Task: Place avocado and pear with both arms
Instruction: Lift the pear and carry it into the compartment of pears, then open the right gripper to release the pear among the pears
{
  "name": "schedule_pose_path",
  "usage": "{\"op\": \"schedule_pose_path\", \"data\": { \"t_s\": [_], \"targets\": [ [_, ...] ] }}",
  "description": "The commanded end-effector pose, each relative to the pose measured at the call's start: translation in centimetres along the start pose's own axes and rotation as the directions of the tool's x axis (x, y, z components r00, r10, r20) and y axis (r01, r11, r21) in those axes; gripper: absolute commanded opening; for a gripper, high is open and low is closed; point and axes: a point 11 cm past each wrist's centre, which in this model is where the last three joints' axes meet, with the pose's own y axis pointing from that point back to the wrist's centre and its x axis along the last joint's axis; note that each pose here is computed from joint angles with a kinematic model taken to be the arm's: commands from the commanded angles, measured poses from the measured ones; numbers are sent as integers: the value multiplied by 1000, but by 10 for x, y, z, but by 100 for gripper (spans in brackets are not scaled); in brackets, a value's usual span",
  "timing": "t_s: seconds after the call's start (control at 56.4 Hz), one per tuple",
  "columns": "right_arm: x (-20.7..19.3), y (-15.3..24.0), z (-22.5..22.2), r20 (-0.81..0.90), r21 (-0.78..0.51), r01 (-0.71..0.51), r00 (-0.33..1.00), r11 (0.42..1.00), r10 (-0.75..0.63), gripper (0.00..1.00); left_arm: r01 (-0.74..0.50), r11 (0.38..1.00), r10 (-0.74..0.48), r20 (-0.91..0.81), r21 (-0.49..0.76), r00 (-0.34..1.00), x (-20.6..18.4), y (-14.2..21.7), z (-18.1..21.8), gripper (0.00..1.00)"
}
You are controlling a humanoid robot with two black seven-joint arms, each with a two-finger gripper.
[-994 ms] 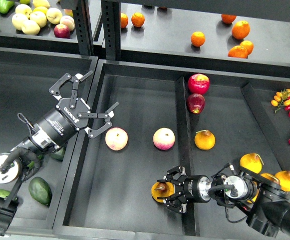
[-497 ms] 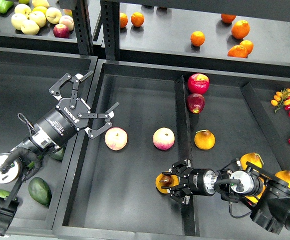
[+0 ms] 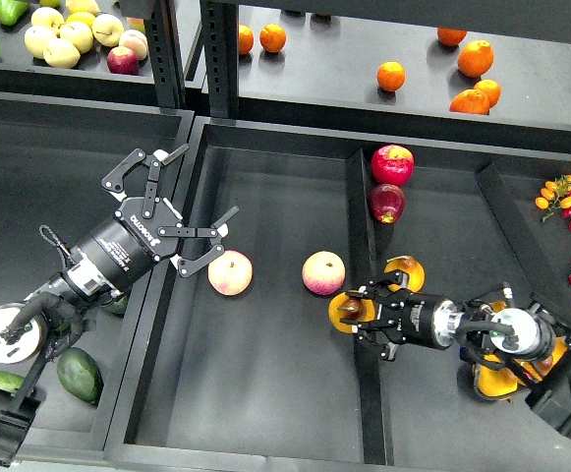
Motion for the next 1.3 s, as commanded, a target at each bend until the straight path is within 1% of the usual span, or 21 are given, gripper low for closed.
{"op": "schedule_pose_path", "data": {
  "t_s": [0.0, 0.089, 0.355, 0.39, 0.568, 0.834, 0.941, 0.976, 1.029, 1.065, 1.083, 1.118, 1.136, 1.171, 1.189, 1.242, 1.278],
  "targets": [
    [17, 21, 0, -5, 3, -35, 999, 999, 35, 21, 0, 1000, 0, -1, 3, 1000, 0, 0, -1, 99],
    [28, 33, 5, -2, -2, -59, 998, 998, 59, 21, 0, 1000, 0, -2, 7, 1000, 0, -1, -2, 99],
    [55, 44, 48, 45, -66, -95, 994, 993, 99, 22, -1, 1000, 1, -4, 8, 1000, 1, 0, -3, 99],
    [62, 47, 59, 57, -83, -108, 992, 991, 113, 22, -1, 1000, 1, -4, 10, 1000, 1, -1, -3, 99],
    [79, 58, 69, 68, -101, -155, 984, 983, 162, 24, -1, 1000, 1, -4, 9, 1000, 0, 0, -4, 99],
    [94, 64, 86, 71, -132, -192, 977, 972, 203, 25, 0, 1000, 0, -6, 17, 1000, 0, -1, -6, 99],
    [98, 66, 90, 77, -139, -203, 974, 969, 215, 29, -2, 1000, 2, -8, 19, 1000, 1, -1, -7, 99],
    [99, 66, 90, 78, -139, -206, 973, 969, 218, 31, -2, 1000, 2, -8, 19, 1000, 1, -1, -7, 99],
    [101, 67, 90, 81, -137, -212, 971, 968, 224, 38, -5, 1000, 5, -10, 19, 1000, 2, -1, -7, 99],
    [103, 67, 90, 84, -137, -216, 970, 967, 229, 47, -5, 1000, 5, -11, 22, 1000, 2, -1, -9, 99],
    [103, 67, 90, 83, -136, -217, 970, 967, 230, 50, -5, 1000, 5, -11, 22, 1000, 2, -1, -9, 99],
    [105, 68, 89, 86, -135, -224, 968, 965, 236, 59, -9, 1000, 10, -15, 24, 1000, 4, 1, -10, 99],
    [106, 68, 90, 87, -136, -227, 967, 964, 239, 66, -10, 1000, 11, -16, 24, 1000, 4, 1, -11, 99],
    [107, 68, 89, 90, -135, -234, 965, 963, 247, 74, -12, 1000, 13, -19, 26, 1000, 4, 2, -12, 99],
    [108, 68, 89, 91, -135, -238, 964, 962, 251, 77, -13, 1000, 14, -20, 26, 1000, 5, 2, -13, 99],
    [108, 69, 89, 93, -134, -243, 962, 961, 256, 80, -17, 1000, 17, -23, 27, 1000, 6, 3, -14, 99],
    [108, 69, 89, 94, -134, -242, 962, 961, 256, 85, -19, 999, 19, -25, 28, 1000, 6, 4, -15, 99]
  ]
}}
